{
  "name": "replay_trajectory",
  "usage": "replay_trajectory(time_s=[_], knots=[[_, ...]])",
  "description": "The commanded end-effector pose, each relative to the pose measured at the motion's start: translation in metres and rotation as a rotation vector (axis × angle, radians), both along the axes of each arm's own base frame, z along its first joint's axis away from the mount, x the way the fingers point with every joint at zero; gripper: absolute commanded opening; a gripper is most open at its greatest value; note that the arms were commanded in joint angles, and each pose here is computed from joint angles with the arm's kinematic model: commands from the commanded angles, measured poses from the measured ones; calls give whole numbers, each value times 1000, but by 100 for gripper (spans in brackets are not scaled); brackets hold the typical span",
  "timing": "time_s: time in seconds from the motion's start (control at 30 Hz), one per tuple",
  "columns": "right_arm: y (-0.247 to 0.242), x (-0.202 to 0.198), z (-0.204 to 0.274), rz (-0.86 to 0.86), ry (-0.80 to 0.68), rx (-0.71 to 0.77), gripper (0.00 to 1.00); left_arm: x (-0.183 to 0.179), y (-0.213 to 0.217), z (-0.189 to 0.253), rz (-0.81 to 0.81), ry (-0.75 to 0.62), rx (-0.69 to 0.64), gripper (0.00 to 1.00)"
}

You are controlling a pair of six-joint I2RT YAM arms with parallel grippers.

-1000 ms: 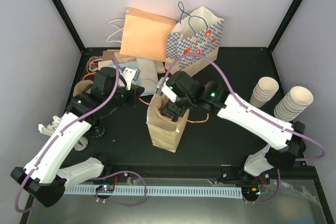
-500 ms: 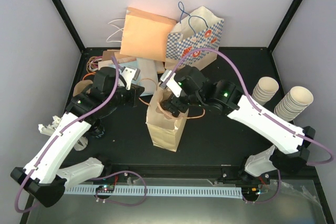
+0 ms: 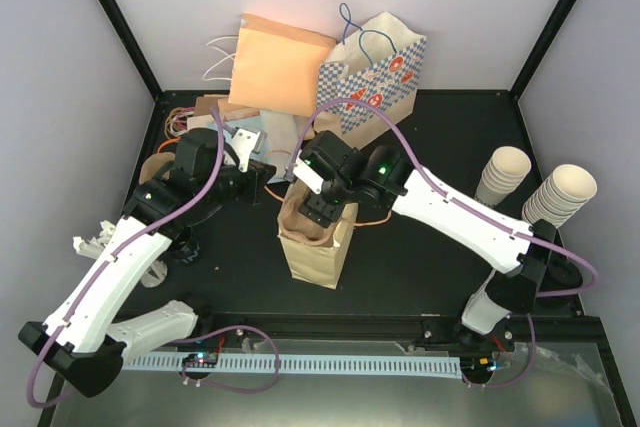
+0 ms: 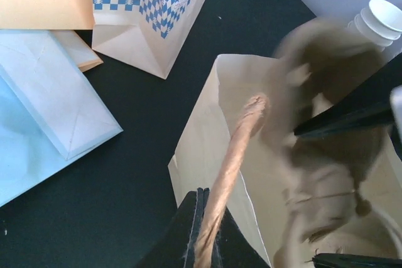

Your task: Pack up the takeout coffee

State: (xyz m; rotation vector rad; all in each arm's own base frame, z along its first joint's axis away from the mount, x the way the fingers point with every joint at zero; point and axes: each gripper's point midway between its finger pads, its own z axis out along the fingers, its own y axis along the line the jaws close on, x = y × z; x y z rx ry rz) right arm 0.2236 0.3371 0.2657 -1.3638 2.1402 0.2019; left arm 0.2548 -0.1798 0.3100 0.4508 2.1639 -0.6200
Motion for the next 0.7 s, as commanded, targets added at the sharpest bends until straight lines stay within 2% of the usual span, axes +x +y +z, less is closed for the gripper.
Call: replay_trajectory(time_s=[0.0, 0.23, 0.5, 0.67], knots=[[2, -2, 10, 15, 12, 11, 80, 0, -1, 25, -18, -69, -38, 2], [0, -1, 6, 14, 15, -13, 78, -1, -1, 26, -18, -71, -37, 2], [-1, -4, -12, 22, 61, -80, 85, -1, -1, 27, -20, -75, -38, 1], [1, -3, -19, 24, 75, -109, 85, -1, -1, 28, -20, -77, -38, 2]])
